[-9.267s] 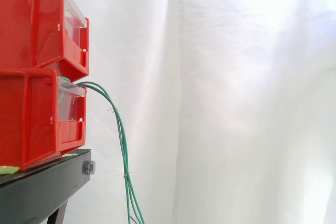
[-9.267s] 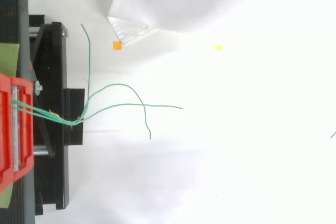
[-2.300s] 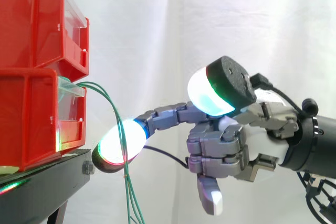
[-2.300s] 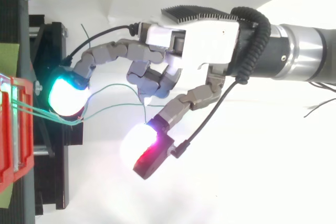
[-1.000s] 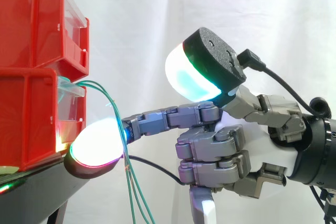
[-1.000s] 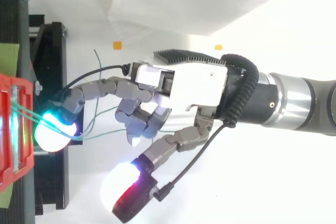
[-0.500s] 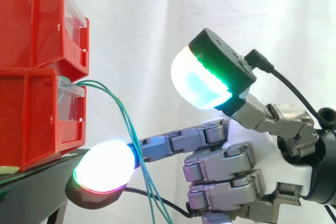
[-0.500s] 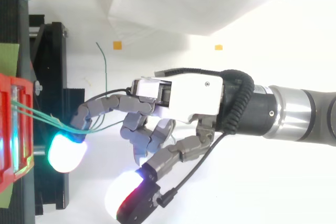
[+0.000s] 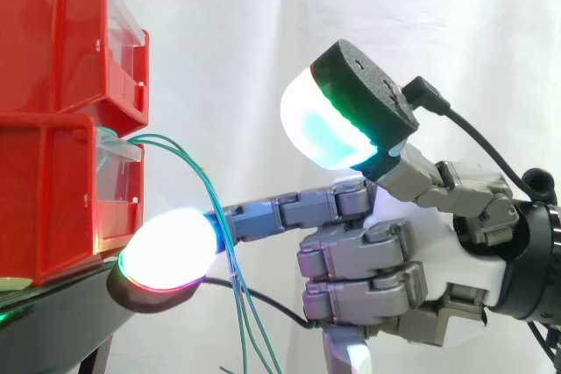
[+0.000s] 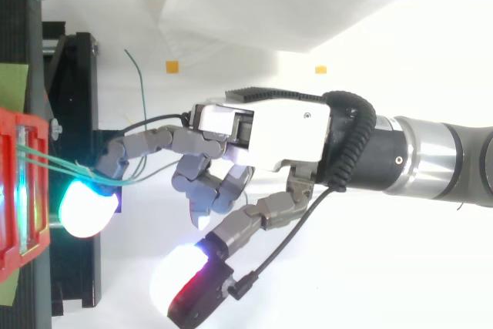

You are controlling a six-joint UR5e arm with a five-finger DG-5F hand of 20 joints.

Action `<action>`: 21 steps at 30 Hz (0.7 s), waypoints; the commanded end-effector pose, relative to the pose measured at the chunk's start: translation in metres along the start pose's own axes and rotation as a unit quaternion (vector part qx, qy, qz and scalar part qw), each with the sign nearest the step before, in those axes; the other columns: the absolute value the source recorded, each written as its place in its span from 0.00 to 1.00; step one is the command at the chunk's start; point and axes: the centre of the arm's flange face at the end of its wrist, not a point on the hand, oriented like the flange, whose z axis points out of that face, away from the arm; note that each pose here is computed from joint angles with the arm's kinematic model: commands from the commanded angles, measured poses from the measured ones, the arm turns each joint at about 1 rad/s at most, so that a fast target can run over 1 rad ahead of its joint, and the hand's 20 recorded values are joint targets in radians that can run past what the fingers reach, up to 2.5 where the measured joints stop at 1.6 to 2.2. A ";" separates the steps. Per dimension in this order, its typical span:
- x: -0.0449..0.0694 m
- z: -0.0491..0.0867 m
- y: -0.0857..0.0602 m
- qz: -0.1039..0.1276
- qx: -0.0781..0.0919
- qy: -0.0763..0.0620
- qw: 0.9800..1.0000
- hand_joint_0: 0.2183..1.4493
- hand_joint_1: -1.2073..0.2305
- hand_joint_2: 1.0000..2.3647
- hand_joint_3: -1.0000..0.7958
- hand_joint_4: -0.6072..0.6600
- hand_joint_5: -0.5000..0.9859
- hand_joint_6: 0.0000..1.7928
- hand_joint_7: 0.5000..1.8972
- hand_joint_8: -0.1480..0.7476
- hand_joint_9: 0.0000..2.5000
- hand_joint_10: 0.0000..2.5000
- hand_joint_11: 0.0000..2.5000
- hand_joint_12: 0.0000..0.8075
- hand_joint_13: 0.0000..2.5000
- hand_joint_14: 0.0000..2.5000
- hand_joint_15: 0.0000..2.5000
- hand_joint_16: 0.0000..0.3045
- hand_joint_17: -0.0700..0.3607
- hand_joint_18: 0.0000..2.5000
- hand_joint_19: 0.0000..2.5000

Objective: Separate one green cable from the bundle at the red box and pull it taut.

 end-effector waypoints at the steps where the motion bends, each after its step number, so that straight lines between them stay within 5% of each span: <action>1: -0.007 0.003 0.002 -0.017 -0.011 -0.006 1.000 0.18 0.33 0.00 0.28 0.72 0.22 0.28 0.15 0.62 0.57 1.00 0.70 0.68 0.58 1.00 0.63 0.25 0.56 0.75 0.07; 21: -0.032 -0.003 -0.009 -0.064 0.017 -0.007 0.998 0.17 0.33 0.00 0.28 0.72 0.21 0.28 0.14 0.63 0.57 1.00 0.69 0.68 0.58 1.00 0.62 0.25 0.57 0.75 0.07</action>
